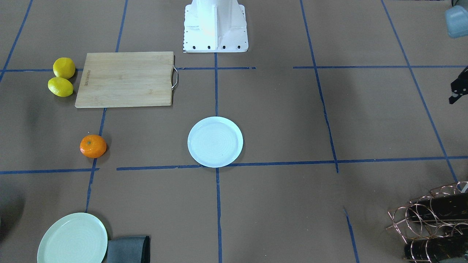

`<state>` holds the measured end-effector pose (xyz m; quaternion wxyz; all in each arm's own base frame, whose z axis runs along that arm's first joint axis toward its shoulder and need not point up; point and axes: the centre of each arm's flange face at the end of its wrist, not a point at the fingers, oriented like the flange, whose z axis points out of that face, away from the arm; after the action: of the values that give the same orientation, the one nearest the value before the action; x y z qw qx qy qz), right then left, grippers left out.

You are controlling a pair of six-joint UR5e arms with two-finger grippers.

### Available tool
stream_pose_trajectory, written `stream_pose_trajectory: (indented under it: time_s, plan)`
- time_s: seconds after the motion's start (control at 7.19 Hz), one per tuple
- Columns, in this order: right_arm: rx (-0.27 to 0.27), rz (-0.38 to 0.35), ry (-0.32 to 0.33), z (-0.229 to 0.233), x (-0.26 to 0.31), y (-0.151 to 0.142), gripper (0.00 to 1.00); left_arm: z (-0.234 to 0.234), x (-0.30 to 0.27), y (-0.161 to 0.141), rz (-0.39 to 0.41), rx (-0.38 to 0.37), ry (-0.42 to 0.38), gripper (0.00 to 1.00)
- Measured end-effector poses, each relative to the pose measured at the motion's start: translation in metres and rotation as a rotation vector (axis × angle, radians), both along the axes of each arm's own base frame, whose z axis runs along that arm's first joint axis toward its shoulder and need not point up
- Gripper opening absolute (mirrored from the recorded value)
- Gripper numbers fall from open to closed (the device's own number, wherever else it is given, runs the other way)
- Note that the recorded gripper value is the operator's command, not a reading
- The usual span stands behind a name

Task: Pick orange to plate

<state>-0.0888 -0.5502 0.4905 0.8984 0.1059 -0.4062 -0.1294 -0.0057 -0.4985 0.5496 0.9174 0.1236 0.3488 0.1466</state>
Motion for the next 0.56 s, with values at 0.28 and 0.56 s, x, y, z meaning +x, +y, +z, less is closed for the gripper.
stream_pose_trajectory:
  time_s: [0.28, 0.56]
  plan:
    - [-0.013, 0.005, -0.003, -0.016, -0.017, -0.007, 1.0, 0.065, -0.052, 0.058, -0.055, -0.1, 0.001, 1.0]
    - [-0.053, 0.021, 0.024, -0.034, -0.072, -0.007, 1.0, 0.092, -0.06, 0.085, -0.068, -0.159, 0.014, 1.0]
